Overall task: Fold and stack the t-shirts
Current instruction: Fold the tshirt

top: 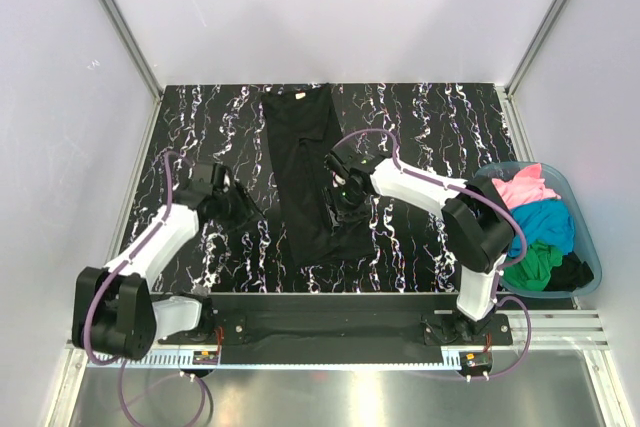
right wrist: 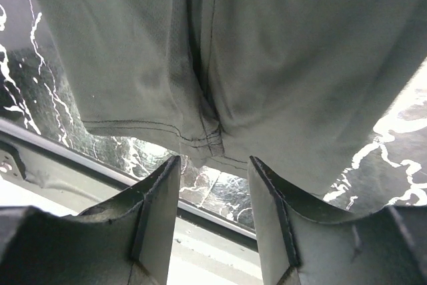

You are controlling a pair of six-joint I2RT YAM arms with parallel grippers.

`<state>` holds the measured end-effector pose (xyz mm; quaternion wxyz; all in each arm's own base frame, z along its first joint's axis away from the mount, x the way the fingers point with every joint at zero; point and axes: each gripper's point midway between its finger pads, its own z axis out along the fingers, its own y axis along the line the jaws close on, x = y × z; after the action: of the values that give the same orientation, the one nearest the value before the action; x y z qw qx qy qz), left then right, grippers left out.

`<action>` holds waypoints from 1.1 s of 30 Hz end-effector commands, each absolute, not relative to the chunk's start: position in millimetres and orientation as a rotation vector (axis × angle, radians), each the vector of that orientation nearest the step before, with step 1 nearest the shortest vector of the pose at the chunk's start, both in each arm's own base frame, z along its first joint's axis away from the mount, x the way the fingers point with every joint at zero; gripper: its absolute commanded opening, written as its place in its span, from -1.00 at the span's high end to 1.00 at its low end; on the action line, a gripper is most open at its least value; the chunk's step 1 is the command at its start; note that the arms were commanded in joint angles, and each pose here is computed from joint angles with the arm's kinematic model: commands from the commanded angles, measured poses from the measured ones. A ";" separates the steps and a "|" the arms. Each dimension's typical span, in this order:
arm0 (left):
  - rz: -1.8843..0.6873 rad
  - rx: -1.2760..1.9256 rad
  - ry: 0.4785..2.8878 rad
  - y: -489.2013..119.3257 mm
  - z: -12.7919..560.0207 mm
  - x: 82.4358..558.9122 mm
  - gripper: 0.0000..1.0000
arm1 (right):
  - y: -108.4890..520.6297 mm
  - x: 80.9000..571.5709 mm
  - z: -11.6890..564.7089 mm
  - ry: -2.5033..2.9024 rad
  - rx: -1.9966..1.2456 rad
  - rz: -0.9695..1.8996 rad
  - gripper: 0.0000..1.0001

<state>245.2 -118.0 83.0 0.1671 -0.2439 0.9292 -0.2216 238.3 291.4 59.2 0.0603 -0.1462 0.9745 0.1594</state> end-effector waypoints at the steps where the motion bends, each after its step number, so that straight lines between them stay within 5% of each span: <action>1: -0.757 -0.738 2.618 -135.1 75.8 231.6 -0.06 | 304.4 232.3 57.7 2.930 -0.472 0.593 -0.04; 21: -0.799 -0.698 2.618 -161.9 67.7 213.9 -0.04 | 310.2 218.6 47.1 2.983 -0.418 0.691 0.04; 33: -0.615 -0.360 2.653 -212.9 54.1 208.9 0.03 | 307.3 217.1 42.3 2.981 -0.436 0.677 0.09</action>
<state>182.1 -199.7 40.0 0.1345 -0.1406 0.9548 -0.2245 219.2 301.5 35.7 0.0199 -0.1342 0.9697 0.2032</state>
